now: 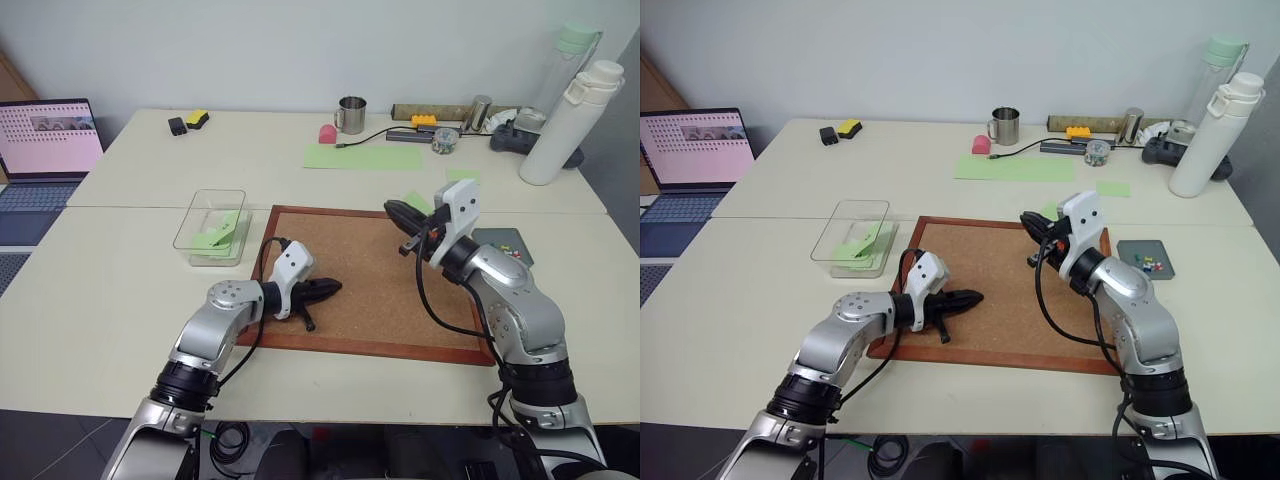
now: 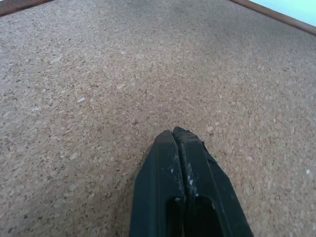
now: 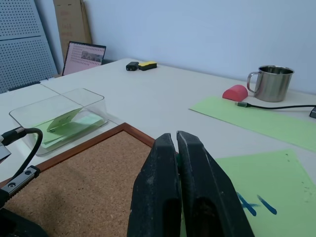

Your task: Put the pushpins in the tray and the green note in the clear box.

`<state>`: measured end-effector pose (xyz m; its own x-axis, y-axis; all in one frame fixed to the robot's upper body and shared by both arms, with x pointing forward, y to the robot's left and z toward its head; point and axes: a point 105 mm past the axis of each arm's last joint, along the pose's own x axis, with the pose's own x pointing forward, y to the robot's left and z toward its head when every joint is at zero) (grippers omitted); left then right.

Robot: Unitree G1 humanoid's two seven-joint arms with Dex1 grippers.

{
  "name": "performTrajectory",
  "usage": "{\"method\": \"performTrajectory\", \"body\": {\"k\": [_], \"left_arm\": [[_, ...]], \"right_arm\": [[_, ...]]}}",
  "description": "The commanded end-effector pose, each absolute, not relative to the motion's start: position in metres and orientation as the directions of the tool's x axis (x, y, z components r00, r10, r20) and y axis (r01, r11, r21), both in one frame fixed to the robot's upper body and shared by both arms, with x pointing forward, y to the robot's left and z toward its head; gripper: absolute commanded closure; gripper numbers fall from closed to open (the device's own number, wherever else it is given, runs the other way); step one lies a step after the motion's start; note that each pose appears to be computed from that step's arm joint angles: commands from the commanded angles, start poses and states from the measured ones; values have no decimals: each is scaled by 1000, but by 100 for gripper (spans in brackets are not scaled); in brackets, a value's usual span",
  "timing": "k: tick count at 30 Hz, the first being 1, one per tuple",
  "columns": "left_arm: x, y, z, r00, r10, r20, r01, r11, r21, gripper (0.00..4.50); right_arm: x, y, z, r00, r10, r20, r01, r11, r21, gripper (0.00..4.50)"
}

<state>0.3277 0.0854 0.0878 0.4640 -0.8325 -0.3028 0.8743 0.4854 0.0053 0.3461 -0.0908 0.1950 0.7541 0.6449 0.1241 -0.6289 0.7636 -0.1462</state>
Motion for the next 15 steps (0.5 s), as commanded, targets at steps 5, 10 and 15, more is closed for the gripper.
{"method": "performTrajectory", "body": {"k": [5,10,15], "left_arm": [[349,92,132,526,-841,-128,840,537,-79,401],[352,91,159,500,-866,-33,851,497,-171,307],[350,81,171,455,-890,15,859,434,-272,208]], "right_arm": [[322,-89,168,605,790,-98,-677,445,-586,450],[318,-93,164,548,820,-164,-678,321,-661,450],[307,-83,156,435,867,-242,-692,150,-706,450]]}}
